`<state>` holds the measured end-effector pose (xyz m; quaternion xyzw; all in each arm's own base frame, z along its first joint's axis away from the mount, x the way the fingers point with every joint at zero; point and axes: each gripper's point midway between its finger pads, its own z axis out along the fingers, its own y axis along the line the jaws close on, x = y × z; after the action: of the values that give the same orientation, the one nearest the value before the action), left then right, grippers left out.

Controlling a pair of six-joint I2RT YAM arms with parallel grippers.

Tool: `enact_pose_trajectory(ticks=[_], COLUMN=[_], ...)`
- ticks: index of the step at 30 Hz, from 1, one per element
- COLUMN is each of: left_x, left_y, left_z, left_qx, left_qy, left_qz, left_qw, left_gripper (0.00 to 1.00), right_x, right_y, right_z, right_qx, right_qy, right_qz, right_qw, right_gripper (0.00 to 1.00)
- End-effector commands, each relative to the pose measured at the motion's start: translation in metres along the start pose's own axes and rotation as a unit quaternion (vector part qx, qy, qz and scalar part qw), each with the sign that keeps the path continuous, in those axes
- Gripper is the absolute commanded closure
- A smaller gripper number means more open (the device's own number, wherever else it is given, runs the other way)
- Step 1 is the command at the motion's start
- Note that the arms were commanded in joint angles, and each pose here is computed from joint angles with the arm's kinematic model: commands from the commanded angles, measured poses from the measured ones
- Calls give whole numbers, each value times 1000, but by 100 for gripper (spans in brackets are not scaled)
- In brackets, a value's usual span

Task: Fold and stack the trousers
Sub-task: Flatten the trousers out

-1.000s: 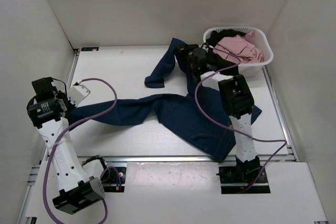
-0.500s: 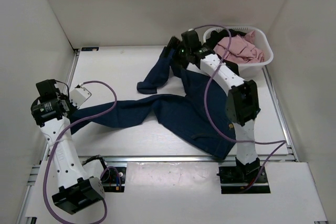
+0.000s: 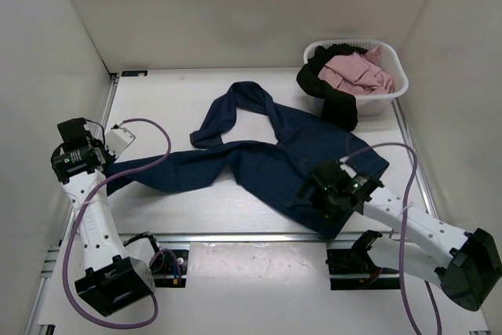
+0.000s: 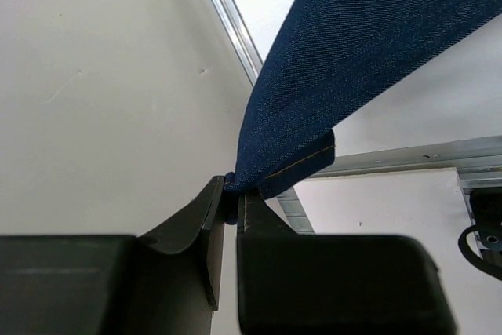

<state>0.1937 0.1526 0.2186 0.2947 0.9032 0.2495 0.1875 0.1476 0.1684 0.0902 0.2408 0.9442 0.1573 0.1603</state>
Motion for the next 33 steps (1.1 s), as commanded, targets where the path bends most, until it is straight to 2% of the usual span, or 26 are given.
enact_pose_trajectory(ticks=[1, 15, 17, 18, 19, 20, 23, 25, 26, 28, 30, 32, 33], left_x=[-4, 3, 2, 1, 3, 3, 6, 10, 10, 12, 9, 13, 12], left_y=[-2, -16, -14, -12, -12, -12, -9, -8, -8, -9, -4, -11, -10], left_z=[4, 19, 19, 22, 21, 21, 26, 30, 35, 42, 47, 59, 62], left_qx=[-2, 14, 10, 10, 8, 8, -4, -12, -14, -21, -34, -22, -26], left_qy=[-12, 1, -1, -1, 3, 3, 12, 24, 22, 27, 20, 31, 29], left_qz=[-7, -5, -5, -5, -5, -5, -6, -6, -2, -3, -5, -3, -3], left_qw=[1000, 1000, 1000, 1000, 1000, 1000, 1000, 1000, 1000, 999, 999, 999, 999], left_gripper=[86, 86, 86, 86, 86, 86, 86, 86, 86, 86, 86, 86, 86], right_x=[11, 24, 26, 26, 24, 21, 1, -19, -32, -56, -73, -87, -89], right_y=[-33, -75, -93, -98, -101, -106, -124, -111, -118, -101, -110, -111, -120], right_z=[23, 56, 63, 66, 68, 67, 52, 34, 20, -3, -21, -28, -28], right_qx=[56, 119, 142, 147, 149, 157, 201, 199, 224, 225, 271, 291, 320], right_qy=[-11, -29, -37, -39, -42, -51, -96, -120, -149, -179, -198, -196, -176], right_qz=[118, 227, 241, 246, 255, 246, 210, 164, 134, 86, 23, 11, -22], right_qw=[991, 966, 959, 957, 954, 955, 952, 959, 954, 954, 942, 936, 931], right_gripper=[2, 3, 16, 26, 40, 68, 97, 100, 100, 100, 100, 100, 100])
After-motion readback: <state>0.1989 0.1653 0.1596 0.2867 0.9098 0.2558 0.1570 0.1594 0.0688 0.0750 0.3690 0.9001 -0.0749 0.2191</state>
